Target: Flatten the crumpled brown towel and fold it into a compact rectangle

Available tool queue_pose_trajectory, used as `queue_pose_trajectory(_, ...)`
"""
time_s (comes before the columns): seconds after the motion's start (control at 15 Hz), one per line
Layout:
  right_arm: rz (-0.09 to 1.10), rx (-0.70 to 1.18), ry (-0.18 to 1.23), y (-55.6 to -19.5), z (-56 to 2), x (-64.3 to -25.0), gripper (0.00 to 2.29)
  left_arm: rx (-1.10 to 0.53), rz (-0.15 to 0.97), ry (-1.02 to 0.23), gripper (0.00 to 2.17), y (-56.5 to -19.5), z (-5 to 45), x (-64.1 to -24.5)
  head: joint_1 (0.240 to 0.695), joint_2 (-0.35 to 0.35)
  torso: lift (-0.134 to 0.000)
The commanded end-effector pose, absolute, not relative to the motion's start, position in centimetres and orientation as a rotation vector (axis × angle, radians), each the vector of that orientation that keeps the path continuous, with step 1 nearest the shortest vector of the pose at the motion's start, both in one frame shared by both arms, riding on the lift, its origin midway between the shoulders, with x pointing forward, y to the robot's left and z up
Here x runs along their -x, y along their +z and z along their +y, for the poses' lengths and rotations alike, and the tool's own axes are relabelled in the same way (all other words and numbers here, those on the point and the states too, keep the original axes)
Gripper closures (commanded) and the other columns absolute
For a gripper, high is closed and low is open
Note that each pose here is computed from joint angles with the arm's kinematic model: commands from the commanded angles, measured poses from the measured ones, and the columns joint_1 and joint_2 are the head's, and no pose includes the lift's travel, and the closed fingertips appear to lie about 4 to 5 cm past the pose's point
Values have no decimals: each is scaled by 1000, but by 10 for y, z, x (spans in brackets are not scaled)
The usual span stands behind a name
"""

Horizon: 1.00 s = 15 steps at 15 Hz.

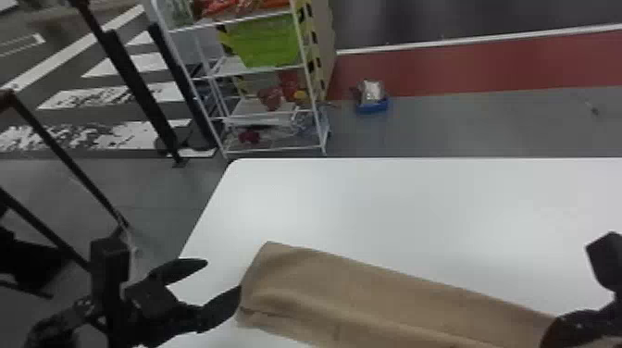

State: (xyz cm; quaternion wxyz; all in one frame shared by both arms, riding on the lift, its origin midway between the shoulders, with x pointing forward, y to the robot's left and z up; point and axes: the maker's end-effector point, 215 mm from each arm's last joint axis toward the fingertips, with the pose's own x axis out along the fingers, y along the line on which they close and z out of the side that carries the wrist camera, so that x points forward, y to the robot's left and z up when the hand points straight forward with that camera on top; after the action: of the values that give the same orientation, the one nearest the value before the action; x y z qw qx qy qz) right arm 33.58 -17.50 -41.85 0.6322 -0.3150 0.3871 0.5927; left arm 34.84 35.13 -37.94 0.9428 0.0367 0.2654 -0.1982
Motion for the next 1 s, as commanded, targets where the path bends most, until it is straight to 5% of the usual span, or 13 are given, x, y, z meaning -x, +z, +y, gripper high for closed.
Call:
queue_pose_trajectory(0.0, 890, 733, 1348, -421, -176, -340, 853, -72, 541, -401, 39, -380, 353, -348, 695, 292, -124)
queue_pose_trajectory(0.53, 928, 812, 1294, -435, -189, -350, 853, -66, 538, -394, 39, -385, 358, -350, 695, 276, -124)
queue_pose_trajectory(0.93, 802, 749, 1326, -379, -167, -350, 853, -62, 534, -372, 39, -382, 371, -346, 695, 298, -124)
